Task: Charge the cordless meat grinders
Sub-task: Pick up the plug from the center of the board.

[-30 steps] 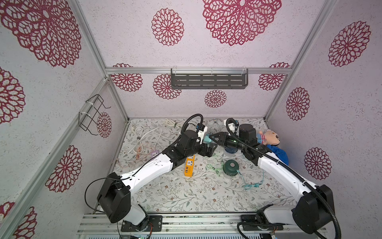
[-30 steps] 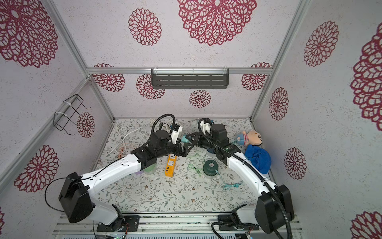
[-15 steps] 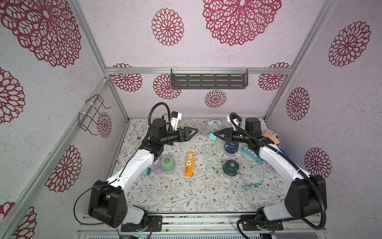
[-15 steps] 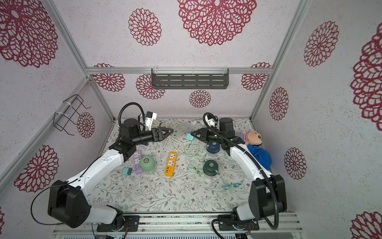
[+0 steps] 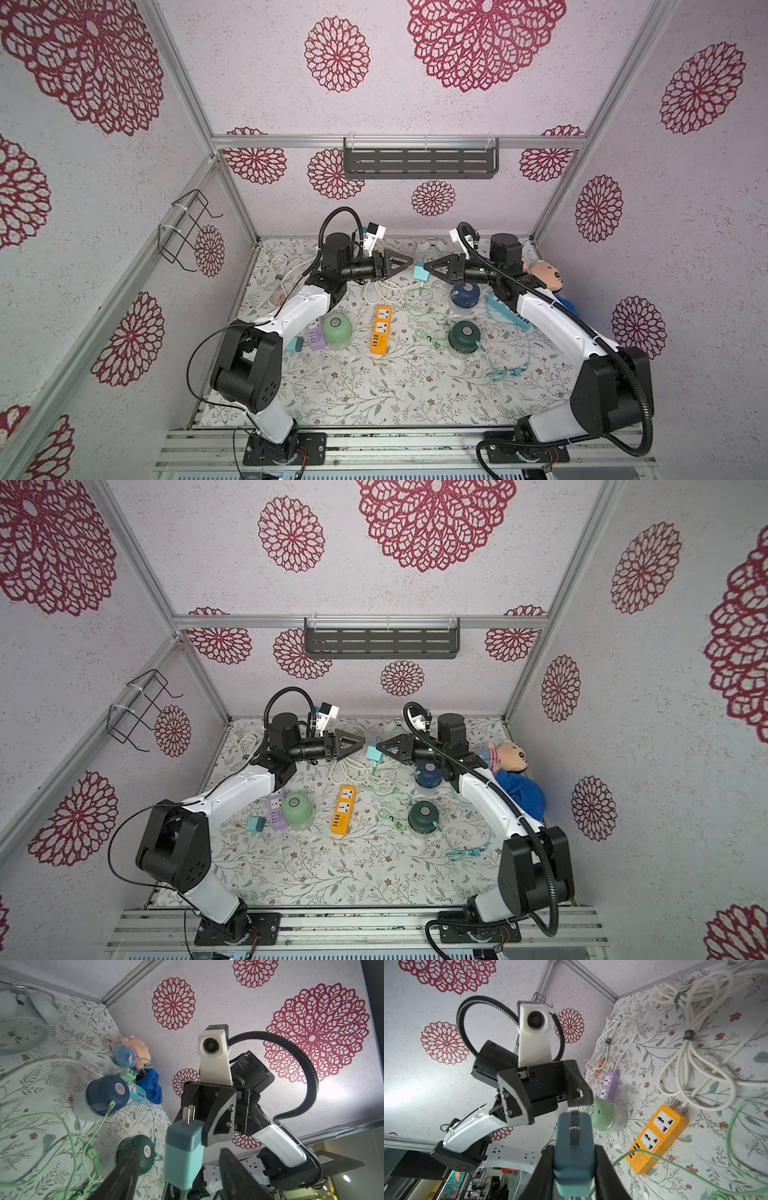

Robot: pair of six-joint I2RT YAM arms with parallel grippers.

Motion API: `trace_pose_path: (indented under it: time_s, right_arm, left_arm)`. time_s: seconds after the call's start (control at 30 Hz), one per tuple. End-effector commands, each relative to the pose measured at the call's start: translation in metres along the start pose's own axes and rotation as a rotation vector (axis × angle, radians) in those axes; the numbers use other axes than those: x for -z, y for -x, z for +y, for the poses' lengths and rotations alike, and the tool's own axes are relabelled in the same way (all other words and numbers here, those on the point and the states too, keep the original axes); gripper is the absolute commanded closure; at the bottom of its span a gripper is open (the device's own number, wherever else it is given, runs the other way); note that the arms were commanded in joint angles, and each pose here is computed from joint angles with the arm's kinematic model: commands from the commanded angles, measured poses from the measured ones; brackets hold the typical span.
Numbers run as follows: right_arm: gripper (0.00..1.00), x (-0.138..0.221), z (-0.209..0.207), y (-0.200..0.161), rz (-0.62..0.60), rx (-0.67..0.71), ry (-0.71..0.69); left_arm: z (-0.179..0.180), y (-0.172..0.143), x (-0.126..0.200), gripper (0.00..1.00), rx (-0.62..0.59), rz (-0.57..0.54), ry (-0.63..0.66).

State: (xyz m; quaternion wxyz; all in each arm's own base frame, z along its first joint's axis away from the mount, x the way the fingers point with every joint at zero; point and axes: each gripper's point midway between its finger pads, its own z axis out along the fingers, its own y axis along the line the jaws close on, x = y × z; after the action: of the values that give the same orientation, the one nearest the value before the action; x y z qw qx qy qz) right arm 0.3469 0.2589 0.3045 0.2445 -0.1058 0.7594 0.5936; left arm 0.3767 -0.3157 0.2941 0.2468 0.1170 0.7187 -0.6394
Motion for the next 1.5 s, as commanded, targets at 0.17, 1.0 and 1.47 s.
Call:
trace_pose_path:
  time_s: [0.17, 1.0, 1.47]
  right_arm:
    - [1.0, -0.004, 0.025, 0.017, -0.014, 0.064, 0.068]
    - [1.0, -0.014, 0.011, 0.012, 0.007, 0.045, 0.039]
    - [0.24, -0.003, 0.018, 0.023, -0.126, 0.062, 0.013]
  left_arm:
    - [-0.02, 0.004, -0.015, 0.46, -0.031, -0.002, -0.086]
    - [-0.008, -0.004, -0.024, 0.68, -0.002, 0.03, -0.077]
    - [-0.015, 0.015, -0.015, 0.79, 0.0, -0.115, -0.094]
